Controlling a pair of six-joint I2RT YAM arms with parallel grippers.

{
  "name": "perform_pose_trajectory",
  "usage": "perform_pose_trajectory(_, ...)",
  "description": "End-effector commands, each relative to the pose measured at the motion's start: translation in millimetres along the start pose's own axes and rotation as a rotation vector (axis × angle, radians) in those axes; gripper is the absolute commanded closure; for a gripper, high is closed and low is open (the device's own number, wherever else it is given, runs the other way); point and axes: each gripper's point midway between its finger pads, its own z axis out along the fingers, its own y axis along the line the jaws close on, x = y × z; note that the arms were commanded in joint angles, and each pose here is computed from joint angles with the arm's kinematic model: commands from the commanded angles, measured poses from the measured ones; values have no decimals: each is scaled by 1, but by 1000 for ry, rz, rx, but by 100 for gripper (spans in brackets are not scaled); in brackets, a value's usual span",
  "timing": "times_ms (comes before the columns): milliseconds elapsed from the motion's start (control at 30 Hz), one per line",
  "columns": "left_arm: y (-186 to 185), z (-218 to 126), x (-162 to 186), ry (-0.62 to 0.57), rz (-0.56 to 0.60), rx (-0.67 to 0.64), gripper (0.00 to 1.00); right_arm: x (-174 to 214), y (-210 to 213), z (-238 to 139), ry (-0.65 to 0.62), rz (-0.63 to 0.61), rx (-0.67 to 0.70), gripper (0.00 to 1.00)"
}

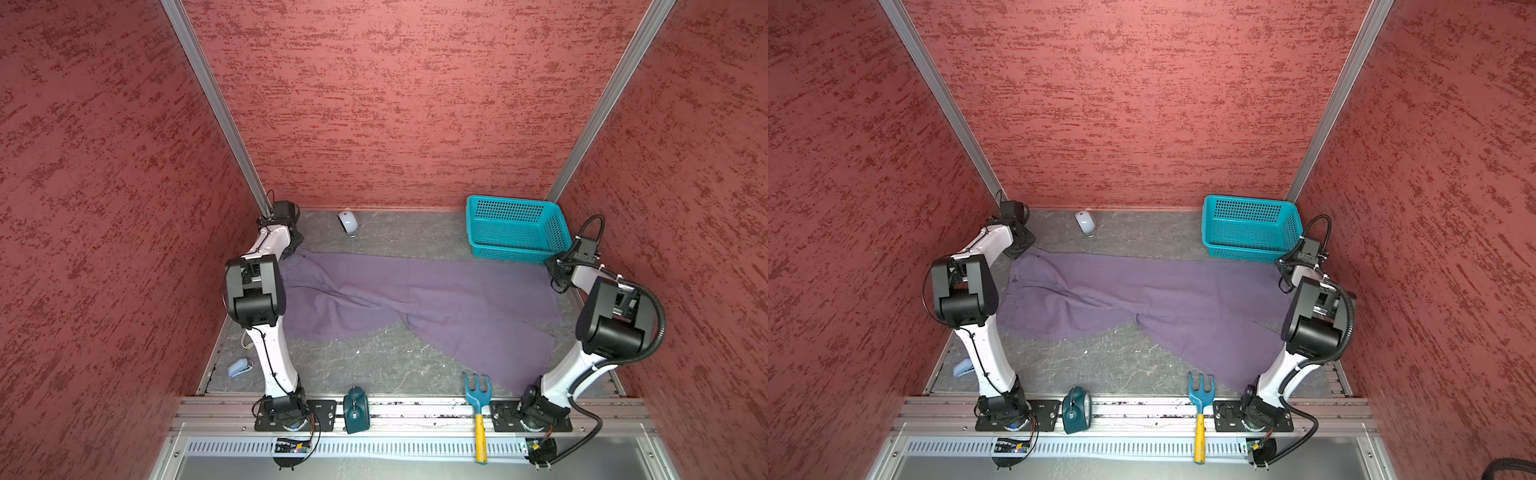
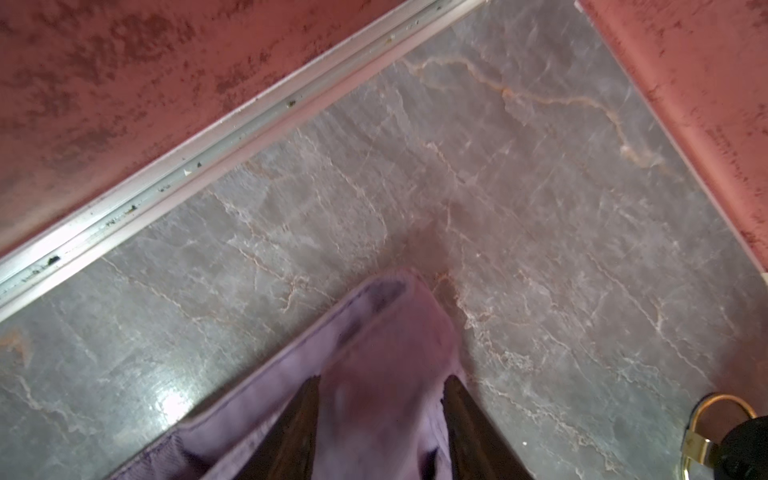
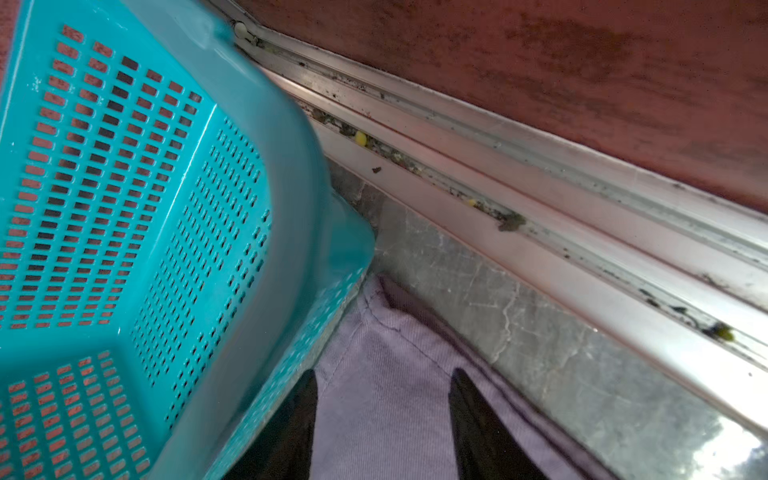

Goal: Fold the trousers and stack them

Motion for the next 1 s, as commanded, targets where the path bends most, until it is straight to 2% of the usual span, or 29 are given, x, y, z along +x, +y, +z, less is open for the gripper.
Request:
perform_pose_trajectory(0, 10, -28, -12, -52, 14, -16, 48, 5, 5, -37, -22, -28, -53, 42)
perform_pose_trajectory(100, 30, -49, -9, -66, -28, -15, 37, 20, -6, -79, -33, -58, -49, 37)
perform_pose_trajectory(167, 39, -60, -1, -64, -56, 20, 20, 35, -15, -106, -29, -87, -15, 33)
perform_pose_trajectory(233, 42, -72, 11, -60, -63, 62, 15, 59, -17, -126, 12, -95, -32, 32)
perform_pose_trajectory(333, 49, -84, 32, -57, -62, 88, 16, 107, -22, -145, 108, -142, -17, 31)
perform_pose_trajectory(500, 49, -96, 70, 2, -38, 163, 35, 162, -43, -168, 229, -210, 69, 28)
perform_pose_trajectory(633, 59, -98, 108, 60, -15, 184, 49, 218, -56, -181, 394, -274, 102, 37)
perform_pose_trajectory(733, 65, -103, 133, 105, -2, 221, 58, 247, -66, -193, 463, -355, 158, 44)
perform_pose_trajectory(867, 71, -113, 148, 122, 35, 241, 56, 275, -77, -201, 545, -435, 226, 42)
perform_pose_trajectory(967, 73, -119, 157, 132, 81, 238, 39, 297, -82, -198, 588, -500, 268, 36)
